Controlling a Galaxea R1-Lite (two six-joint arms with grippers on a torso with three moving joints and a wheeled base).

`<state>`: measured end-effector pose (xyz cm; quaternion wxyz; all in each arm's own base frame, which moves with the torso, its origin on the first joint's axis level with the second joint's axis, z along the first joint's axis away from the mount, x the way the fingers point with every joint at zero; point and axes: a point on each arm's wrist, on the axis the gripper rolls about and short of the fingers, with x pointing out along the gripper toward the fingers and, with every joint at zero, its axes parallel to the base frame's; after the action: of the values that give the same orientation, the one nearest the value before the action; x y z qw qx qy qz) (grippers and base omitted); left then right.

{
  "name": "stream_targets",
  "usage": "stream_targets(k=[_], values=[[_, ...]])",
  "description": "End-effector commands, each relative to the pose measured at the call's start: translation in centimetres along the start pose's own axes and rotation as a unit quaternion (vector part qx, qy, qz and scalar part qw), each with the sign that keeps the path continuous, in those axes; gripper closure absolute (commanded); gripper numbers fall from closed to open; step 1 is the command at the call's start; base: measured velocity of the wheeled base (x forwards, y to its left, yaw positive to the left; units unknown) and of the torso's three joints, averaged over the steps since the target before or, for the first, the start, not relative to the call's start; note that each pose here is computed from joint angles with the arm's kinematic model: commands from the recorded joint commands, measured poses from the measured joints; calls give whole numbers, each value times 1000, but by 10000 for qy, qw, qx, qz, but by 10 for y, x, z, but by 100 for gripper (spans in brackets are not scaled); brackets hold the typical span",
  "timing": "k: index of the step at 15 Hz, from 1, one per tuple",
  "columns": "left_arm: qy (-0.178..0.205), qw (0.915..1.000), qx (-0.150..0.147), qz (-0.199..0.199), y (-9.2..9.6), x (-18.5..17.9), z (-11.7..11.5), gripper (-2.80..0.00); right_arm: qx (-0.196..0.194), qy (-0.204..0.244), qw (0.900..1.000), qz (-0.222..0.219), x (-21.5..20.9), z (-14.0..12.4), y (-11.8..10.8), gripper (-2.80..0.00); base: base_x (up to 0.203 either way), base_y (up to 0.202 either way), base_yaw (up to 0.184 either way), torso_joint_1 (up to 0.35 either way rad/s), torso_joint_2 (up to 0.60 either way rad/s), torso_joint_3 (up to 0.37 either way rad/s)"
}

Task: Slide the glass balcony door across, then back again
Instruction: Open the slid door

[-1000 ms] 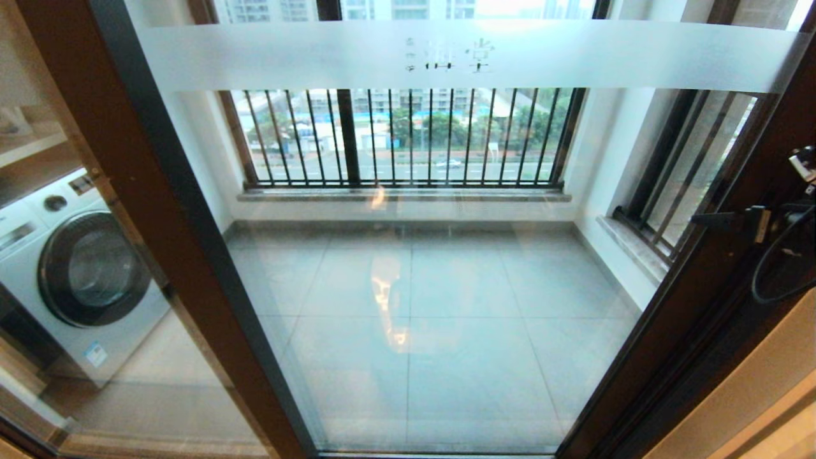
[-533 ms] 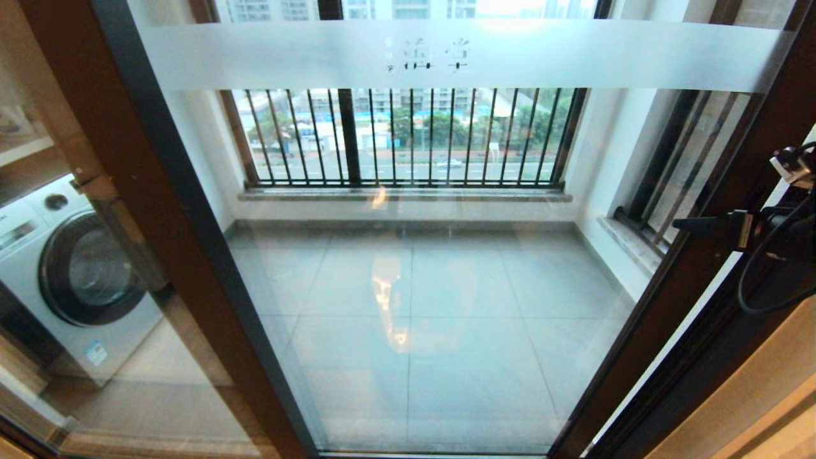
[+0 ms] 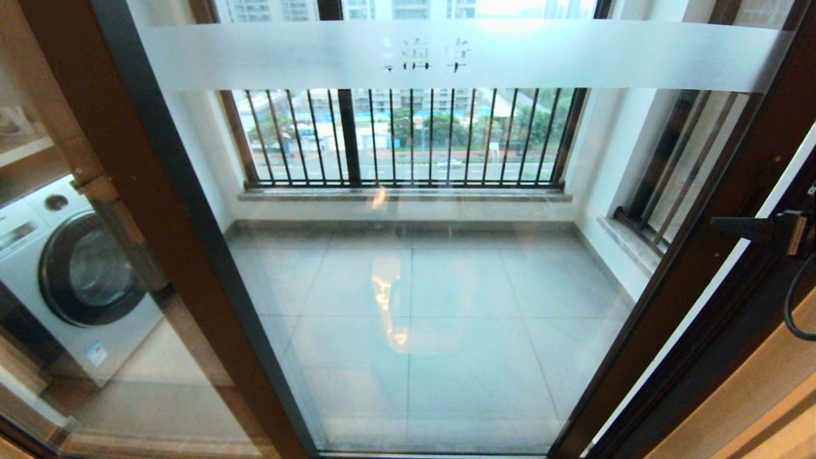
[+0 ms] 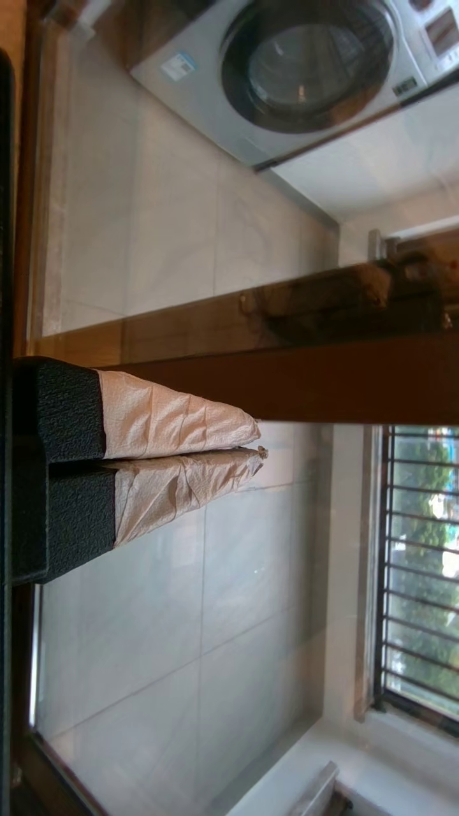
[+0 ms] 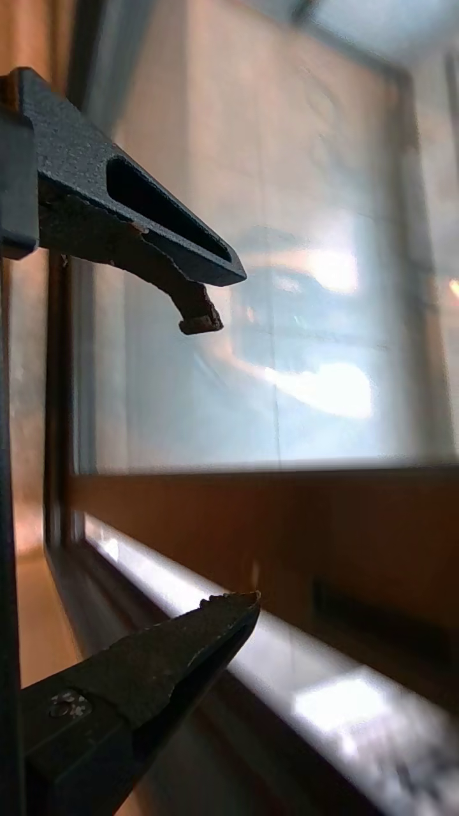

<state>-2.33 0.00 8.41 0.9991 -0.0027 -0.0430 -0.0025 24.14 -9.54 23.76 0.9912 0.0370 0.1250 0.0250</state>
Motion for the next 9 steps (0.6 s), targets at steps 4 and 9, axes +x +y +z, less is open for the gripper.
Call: stream_targets(k=[4, 9], values=[[169, 9999, -5, -6, 0, 2, -9, 0, -309, -318, 9978, -487, -41, 12, 3, 0, 0, 0, 0, 0, 0, 0], [169, 9999, -4, 2, 0, 2, -9, 0, -135, -150, 9973, -707, -39, 25, -13, 0, 0, 0, 0, 0, 0, 0]])
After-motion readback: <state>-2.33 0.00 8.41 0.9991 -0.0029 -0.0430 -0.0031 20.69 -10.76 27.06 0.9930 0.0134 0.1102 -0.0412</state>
